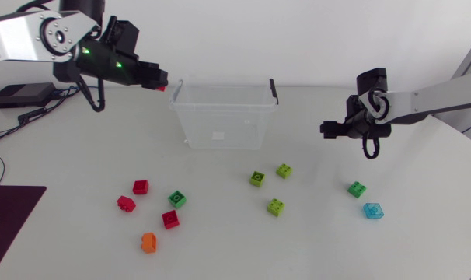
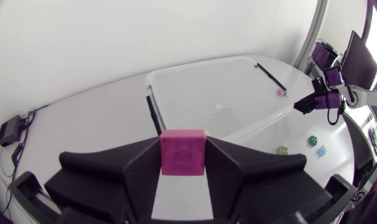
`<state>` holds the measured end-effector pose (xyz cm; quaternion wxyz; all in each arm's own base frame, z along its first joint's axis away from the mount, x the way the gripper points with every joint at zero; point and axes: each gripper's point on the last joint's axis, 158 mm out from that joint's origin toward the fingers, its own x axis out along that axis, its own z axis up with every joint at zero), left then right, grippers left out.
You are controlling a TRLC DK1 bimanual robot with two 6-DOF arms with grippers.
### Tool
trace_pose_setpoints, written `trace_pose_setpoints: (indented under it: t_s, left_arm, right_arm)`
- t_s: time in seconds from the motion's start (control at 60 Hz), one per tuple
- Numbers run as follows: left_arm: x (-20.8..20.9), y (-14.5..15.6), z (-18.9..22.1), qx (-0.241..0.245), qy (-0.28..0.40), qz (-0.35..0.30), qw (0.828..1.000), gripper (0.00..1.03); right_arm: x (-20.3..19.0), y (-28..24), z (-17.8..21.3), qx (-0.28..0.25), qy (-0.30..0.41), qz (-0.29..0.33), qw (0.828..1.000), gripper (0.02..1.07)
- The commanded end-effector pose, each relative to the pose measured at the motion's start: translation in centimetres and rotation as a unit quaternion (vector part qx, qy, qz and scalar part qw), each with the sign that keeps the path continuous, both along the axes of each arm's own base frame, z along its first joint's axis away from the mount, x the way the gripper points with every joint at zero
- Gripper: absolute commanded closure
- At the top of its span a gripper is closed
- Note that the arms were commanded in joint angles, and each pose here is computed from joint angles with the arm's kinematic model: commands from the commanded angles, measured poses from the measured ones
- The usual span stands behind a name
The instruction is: Pick up the duplo bricks and place them in the container
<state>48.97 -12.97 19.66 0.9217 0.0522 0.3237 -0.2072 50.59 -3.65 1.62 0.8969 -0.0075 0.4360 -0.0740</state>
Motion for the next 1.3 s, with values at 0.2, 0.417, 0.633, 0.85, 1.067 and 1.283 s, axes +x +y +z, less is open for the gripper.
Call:
trace_pose_setpoints:
  t_s: [0.2,0.417,0.633,0.85,1.067,1.283]
  left_arm:
    - [4.1,-3.9,-0.5,-0.030,0.000,-0.018,0.999,0.69]
    - [5.1,-5.4,0.2,-0.043,-0.020,-0.031,0.998,0.05]
    - [2.6,-2.1,3.4,-0.025,-0.054,-0.031,0.998,0.05]
    - [-2.0,5.3,2.5,0.016,-0.053,-0.001,0.998,0.05]
    - [-6.3,10.6,-2.2,0.030,-0.016,-0.002,0.999,0.05]
    - [-9.7,11.7,-8.0,0.042,0.032,-0.014,0.998,0.05]
  right_arm:
    - [1.0,-0.1,-1.3,-0.003,0.007,-0.017,1.000,0.13]
    - [3.4,-0.7,-1.6,-0.013,0.000,-0.033,0.999,0.13]
    - [6.2,-1.9,-2.9,-0.033,0.002,-0.056,0.998,0.16]
    - [7.8,-4.1,-3.1,-0.026,0.001,-0.094,0.995,0.16]
    - [8.3,-5.6,-4.2,-0.016,0.011,-0.108,0.994,0.16]
    - [9.0,-6.5,-5.7,0.002,0.022,-0.119,0.993,0.16]
